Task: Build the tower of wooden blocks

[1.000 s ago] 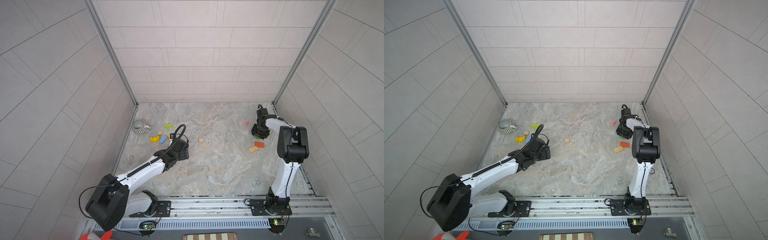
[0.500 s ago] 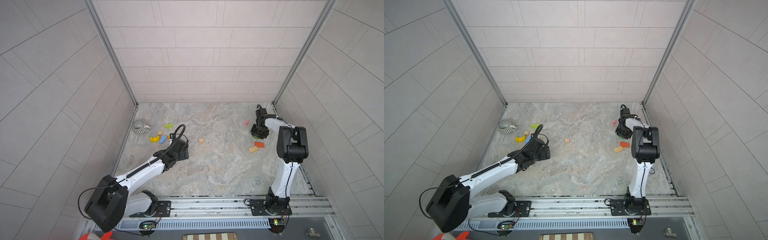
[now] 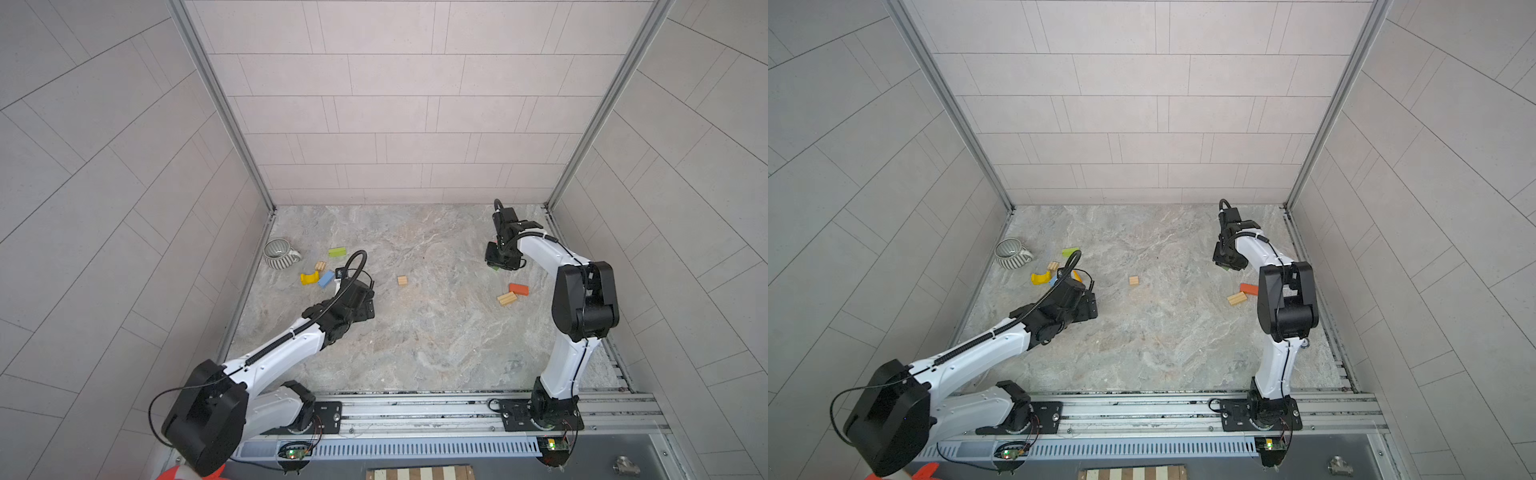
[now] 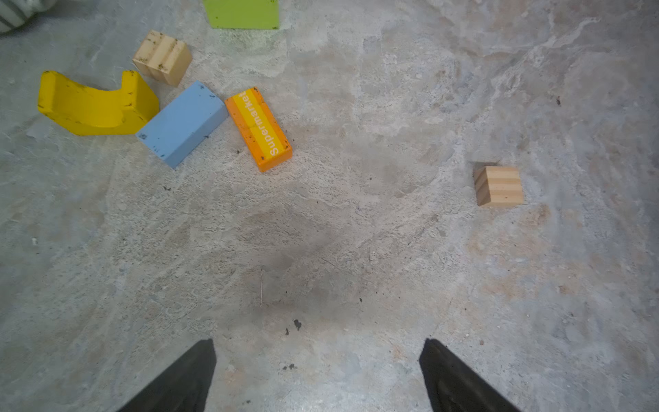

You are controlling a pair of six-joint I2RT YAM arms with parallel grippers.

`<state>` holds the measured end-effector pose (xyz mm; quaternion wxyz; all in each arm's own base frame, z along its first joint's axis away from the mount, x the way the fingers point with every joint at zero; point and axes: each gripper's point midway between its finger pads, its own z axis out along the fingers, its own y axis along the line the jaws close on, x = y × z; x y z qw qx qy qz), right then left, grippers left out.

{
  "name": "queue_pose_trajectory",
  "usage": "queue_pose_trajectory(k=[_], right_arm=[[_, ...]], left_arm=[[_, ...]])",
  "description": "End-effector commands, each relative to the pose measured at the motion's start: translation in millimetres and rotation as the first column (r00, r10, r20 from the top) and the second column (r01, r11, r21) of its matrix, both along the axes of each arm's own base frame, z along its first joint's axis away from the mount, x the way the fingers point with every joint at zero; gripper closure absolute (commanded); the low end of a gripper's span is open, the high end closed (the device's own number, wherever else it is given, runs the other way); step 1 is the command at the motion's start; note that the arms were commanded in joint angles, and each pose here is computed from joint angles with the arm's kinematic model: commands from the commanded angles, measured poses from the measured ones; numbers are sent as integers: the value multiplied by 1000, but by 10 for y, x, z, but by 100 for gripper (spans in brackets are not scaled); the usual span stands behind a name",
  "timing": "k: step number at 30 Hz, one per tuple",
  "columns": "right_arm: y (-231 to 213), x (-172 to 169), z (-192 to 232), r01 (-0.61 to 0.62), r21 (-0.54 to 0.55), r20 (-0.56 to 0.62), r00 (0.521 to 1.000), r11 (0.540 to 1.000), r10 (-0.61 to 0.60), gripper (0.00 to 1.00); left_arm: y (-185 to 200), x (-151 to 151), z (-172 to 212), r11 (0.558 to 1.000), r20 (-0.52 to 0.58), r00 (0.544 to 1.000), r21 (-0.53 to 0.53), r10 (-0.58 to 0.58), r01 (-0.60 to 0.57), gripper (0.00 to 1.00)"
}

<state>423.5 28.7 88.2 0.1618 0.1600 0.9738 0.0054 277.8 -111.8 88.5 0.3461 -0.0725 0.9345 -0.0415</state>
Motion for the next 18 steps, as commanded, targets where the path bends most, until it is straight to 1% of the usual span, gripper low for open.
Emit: queue_pose_trajectory(k=[1,5,10,13,15,18], right_arm=[[343,-42,211,-130,30,22,991,991,129,80],[779,-63,297,-246,53,42,969,968,244,81],[1295,-77,338,-345,77,82,937,935,339,80],[1566,-85,287,-392,101,87,919,914,385,79],[1794,-115,230,-441,112,89,897,890,433,79],[2035,-163,129,-499,92,73,867,862,494,79]], left_arm=[[121,-68,1,999,4,999,23,39,-39,5],[161,-108,-4,998,11,998,14,58,-58,5],[209,-126,22,997,21,997,23,70,-71,5],[237,-125,28,996,26,997,34,78,-79,5],[249,-125,24,996,25,996,41,84,-85,5],[268,-127,40,994,28,995,41,97,-98,5]])
